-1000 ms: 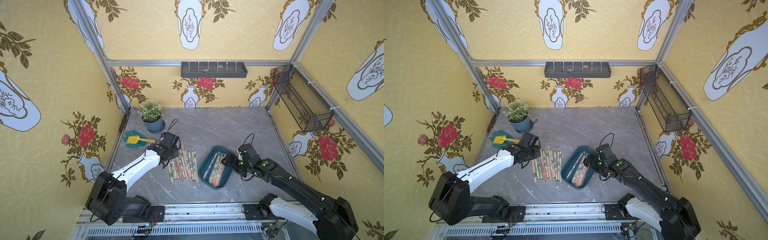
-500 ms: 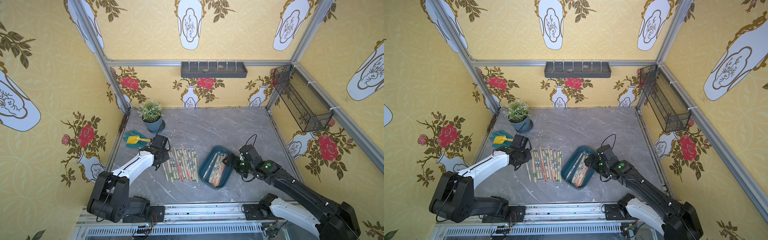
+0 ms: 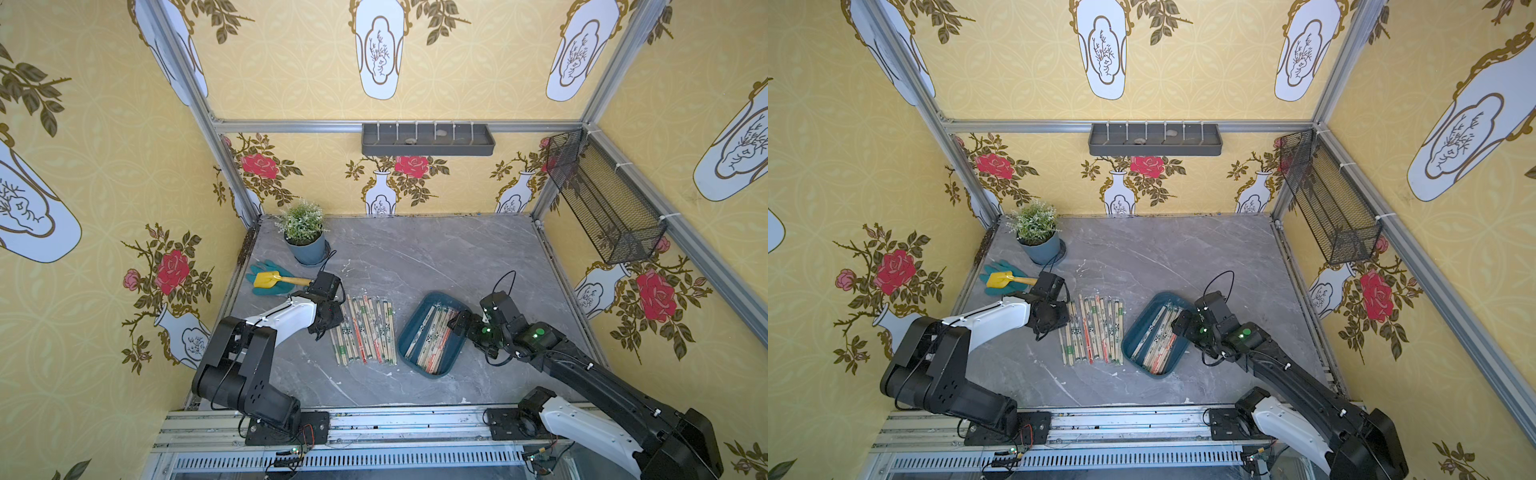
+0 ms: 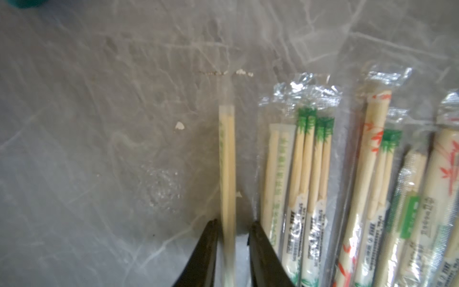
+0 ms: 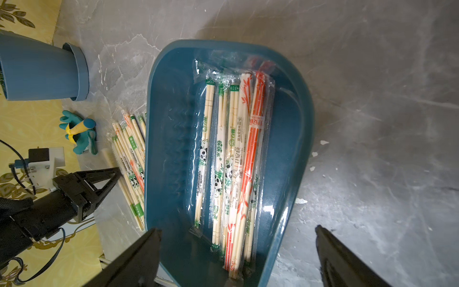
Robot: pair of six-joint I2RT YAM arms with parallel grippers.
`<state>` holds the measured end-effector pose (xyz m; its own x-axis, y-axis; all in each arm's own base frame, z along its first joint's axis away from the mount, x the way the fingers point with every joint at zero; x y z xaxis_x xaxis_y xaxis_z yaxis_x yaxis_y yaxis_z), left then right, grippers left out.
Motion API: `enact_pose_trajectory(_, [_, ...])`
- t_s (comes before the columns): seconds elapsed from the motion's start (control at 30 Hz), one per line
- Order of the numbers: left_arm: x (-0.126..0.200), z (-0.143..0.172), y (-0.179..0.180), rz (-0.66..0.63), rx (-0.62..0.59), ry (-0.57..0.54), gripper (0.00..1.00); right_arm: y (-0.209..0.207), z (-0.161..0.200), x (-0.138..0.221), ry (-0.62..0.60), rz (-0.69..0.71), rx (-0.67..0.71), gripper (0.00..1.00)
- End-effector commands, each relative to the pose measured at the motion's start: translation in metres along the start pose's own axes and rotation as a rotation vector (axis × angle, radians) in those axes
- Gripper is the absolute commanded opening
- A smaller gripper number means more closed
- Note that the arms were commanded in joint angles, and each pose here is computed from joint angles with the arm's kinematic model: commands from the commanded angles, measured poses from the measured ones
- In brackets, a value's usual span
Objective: Take the paired disposable chopsticks out of the storage box
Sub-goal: Place the paired disposable chopsticks at the center of the board, then adjust the storage box at the center of the board.
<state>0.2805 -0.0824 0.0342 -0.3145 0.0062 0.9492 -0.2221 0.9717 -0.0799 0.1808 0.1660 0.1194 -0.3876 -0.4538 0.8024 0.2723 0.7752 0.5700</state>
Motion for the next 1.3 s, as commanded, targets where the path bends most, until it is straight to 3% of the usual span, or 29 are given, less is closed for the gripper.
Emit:
enact_pose_trajectory(0.0, [0.005, -0.001, -0.003, 0.026, 0.010, -0.007, 0.37, -0.003, -0.003, 0.001, -0.020, 0.015, -0.006, 0.98])
enact_pose_trajectory(0.37, [0.055, -0.022, -0.021, 0.153, 0.040, -0.100, 0.48, -0.008, -0.007, -0.002, -0.026, 0.042, -0.020, 0.98])
enact_pose_trajectory(0.6, [0.076, -0.037, -0.064, 0.299, -0.005, -0.153, 0.51, -0.019, -0.014, -0.003, -0.022, 0.058, -0.042, 0.97])
enact_pose_trajectory(1.0, [0.057, -0.018, -0.184, 0.532, -0.181, -0.068, 0.55, -0.039, -0.020, -0.002, -0.023, 0.067, -0.082, 0.98])
enact_pose_trajectory(1.27, [0.042, 0.011, -0.230, 0.620, -0.207, 0.031, 0.55, -0.052, -0.024, 0.001, -0.025, 0.061, -0.114, 0.98])
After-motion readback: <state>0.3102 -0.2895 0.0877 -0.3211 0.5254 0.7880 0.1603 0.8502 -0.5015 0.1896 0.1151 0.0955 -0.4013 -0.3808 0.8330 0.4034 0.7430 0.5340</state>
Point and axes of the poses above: each gripper's point midway between its finger pads, its own x axis back along the fingers, its own y axis along the line the jaws close on, z = x × y, the point moved 2 cm from there along x, back along the fingers, and after that the axes turned 5 degrees about -x, right-handed, at the moved point
